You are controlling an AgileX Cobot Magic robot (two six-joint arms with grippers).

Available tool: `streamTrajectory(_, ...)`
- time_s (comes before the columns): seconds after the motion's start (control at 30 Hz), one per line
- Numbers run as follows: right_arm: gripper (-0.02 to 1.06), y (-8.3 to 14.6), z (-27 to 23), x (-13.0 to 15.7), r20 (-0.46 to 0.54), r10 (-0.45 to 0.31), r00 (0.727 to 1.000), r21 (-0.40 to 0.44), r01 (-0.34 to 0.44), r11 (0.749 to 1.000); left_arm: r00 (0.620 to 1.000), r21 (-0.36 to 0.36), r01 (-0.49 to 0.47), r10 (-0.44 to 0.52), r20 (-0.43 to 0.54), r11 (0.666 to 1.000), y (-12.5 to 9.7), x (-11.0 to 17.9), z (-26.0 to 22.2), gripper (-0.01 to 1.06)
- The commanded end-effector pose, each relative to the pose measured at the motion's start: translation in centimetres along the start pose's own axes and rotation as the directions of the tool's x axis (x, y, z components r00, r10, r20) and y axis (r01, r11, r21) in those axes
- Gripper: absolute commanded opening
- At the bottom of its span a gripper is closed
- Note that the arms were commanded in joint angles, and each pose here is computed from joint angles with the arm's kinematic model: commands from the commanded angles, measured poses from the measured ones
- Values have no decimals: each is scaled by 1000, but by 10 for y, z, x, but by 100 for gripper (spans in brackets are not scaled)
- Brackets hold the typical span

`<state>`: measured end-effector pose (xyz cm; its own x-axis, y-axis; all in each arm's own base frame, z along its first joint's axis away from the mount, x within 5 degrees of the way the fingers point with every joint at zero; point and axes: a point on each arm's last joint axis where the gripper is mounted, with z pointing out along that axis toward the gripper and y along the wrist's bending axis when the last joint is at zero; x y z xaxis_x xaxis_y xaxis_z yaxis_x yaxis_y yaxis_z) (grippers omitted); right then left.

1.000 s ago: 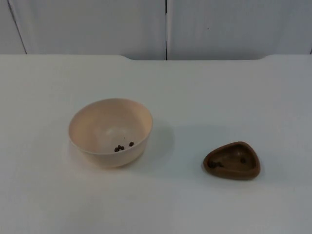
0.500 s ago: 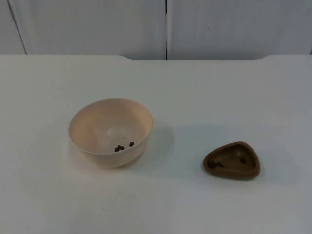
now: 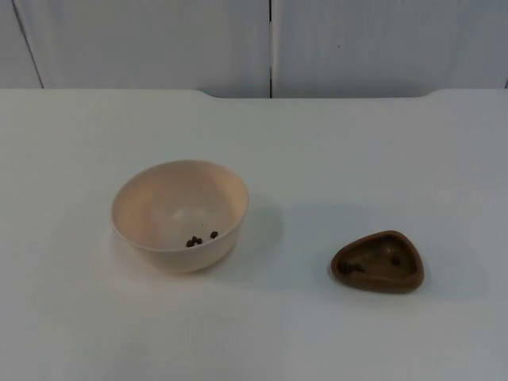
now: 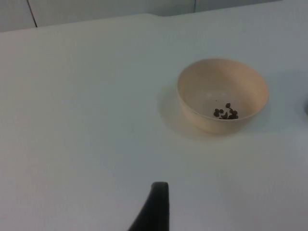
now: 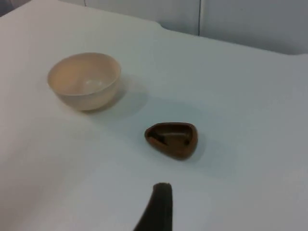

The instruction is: Pick up the bowl with the left hand and pour the coffee beans from the cup into the bowl with the right hand.

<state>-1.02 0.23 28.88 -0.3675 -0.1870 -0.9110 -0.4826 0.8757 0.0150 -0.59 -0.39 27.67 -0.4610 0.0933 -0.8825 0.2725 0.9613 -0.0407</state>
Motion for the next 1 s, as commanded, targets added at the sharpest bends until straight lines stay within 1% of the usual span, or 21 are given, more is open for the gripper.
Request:
streamTrajectory(0.0, 76, 1, 2, 3, -18, 5, 1000, -12, -6, 1000, 1000, -6, 9, -9, 1, 1000, 0, 1, 0, 82)
streamTrajectory(0.03, 76, 1, 4, 6, -39, 5, 999, -12, -6, 1000, 1000, -7, 8, -8, 1, 1000, 0, 1, 0, 82)
streamTrajectory(0.1, 76, 1, 4, 7, -46, 7, 999, -12, -7, 1000, 1000, -7, 8, -8, 1, 1000, 0, 1, 0, 82)
streamTrajectory(0.83, 76, -1, 4, 8, -50, 9, 999, 8, -8, 1000, 1000, -6, 9, -9, 1, 1000, 0, 1, 0, 83)
streamTrajectory(0.9, 76, -1, 4, 8, -51, 8, 999, 9, -8, 1000, 1000, -6, 9, -9, 1, 1000, 0, 1, 0, 88)
streamTrajectory(0.93, 78, -1, 4, 8, -51, 8, 999, 9, -8, 1000, 1000, -6, 9, -9, 1, 1000, 0, 1, 0, 93)
streamTrajectory(0.97, 84, -1, 4, 8, -51, 8, 999, 9, -8, 1000, 1000, -6, 9, -9, 1, 1000, 0, 1, 0, 99)
